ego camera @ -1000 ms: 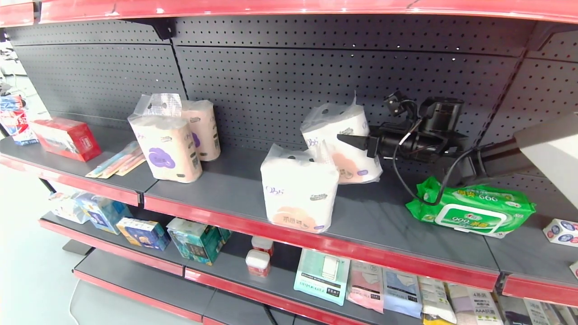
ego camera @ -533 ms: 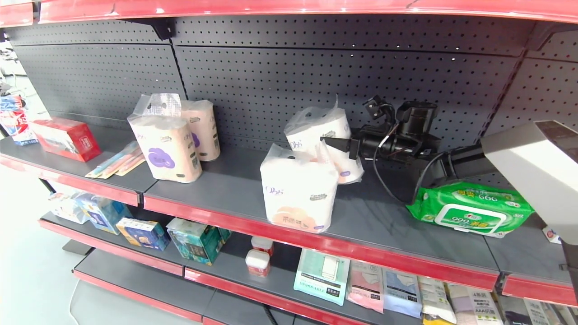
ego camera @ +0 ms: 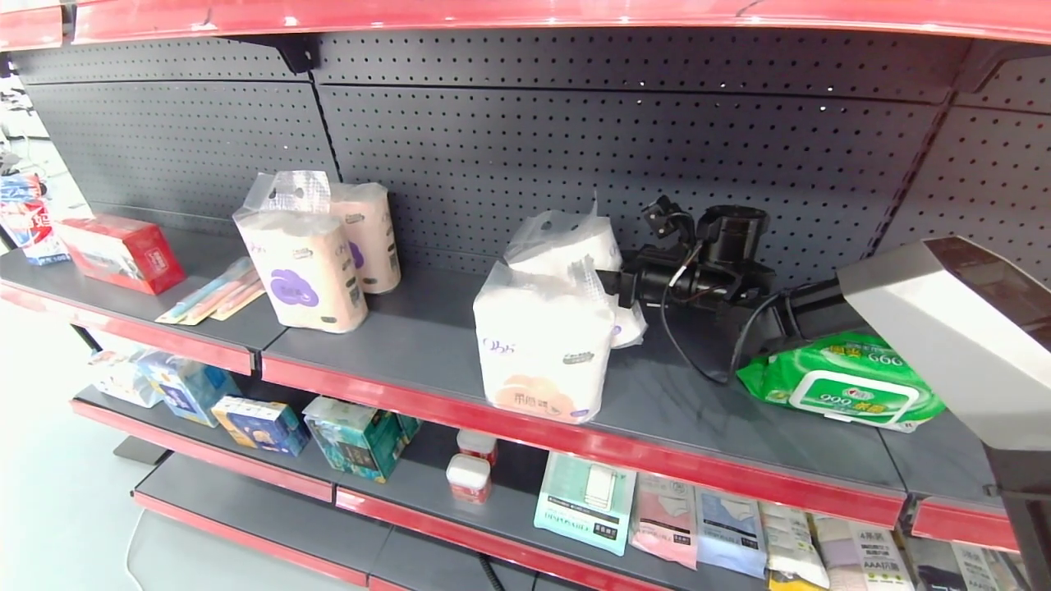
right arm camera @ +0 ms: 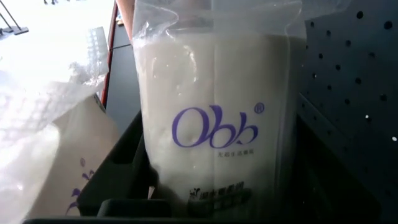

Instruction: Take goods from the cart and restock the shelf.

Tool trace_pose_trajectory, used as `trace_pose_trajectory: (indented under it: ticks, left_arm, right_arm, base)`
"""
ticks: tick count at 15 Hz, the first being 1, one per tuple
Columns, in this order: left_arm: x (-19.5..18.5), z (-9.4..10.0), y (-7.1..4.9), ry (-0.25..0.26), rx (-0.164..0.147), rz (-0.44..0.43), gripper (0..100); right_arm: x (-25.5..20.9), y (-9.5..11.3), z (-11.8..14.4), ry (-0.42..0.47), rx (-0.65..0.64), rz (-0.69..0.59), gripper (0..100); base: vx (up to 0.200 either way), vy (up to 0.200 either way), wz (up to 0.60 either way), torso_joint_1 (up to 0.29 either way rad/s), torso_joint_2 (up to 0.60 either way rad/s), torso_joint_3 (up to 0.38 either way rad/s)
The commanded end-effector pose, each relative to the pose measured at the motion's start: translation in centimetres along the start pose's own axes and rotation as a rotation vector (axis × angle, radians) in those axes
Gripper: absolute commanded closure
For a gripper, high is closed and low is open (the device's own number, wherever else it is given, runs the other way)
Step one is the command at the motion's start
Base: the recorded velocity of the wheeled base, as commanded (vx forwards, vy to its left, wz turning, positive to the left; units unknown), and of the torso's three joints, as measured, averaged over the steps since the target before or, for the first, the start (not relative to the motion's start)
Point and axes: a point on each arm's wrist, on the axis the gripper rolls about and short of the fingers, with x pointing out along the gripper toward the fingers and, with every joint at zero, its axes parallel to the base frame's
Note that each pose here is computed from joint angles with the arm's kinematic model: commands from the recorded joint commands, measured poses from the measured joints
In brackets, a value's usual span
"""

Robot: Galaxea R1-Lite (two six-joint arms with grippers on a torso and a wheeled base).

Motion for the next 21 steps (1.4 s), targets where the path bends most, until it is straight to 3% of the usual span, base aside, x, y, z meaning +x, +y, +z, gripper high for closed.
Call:
trace_pose_trajectory:
  ticks: [1,9,21]
  left_arm:
    - [0.0,0.0,0.0,0.0,0.0,0.0,0]
    - [0.0,0.0,0.0,0.0,0.0,0.0,0]
    - [0.0,0.0,0.0,0.0,0.0,0.0,0]
  right_arm:
    - [0.0,-0.1,-0.9,0.023,0.009,-0.002,100]
    - [-4.3,-1.7,0.3,0.042,-0.03,-0.047,100]
    - [-7.2,-0.8,-3.2,0.136,-0.104,0.029,100]
  base:
    - [0.0,0.0,0.0,0.0,0.0,0.0]
    - [0.0,0.0,0.0,0.0,0.0,0.0]
    - [0.0,0.0,0.0,0.0,0.0,0.0]
